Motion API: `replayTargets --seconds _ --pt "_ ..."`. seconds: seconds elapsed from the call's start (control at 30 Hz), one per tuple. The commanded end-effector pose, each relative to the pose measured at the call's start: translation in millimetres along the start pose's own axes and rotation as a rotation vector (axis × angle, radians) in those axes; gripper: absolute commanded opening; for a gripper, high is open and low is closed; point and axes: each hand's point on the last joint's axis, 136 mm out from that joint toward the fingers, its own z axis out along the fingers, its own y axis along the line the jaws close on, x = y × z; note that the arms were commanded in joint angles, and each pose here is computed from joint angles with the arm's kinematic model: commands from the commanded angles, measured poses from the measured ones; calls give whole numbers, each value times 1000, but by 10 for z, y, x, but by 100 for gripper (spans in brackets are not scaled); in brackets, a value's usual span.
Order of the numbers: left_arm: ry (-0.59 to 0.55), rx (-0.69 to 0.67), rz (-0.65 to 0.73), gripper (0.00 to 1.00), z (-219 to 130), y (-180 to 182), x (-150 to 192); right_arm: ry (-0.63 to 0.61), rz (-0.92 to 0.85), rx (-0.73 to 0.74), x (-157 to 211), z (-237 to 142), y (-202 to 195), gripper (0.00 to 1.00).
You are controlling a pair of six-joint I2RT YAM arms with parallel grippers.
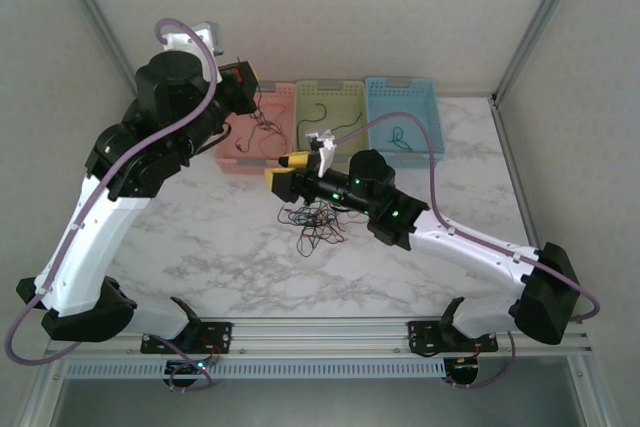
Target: Untangle the cables
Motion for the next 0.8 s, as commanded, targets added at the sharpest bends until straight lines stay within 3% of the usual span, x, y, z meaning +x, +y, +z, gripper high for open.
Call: replayTargets --seconds 0.0,0.33,0.57,0.77 --pt "-72 -29 -48 0 -28 38 -189 -72 24 -8 -247 128 134 61" --pt "-85 -42 -43 0 -34 59 -216 -76 58 140 -232 409 -200 56" --pt "-86 -33 -37 0 -66 50 -231 -43 54 100 -177 558 -160 35" --pt "-79 -34 -32 0 -47 48 -209 -40 54 76 -189 560 -115 43"
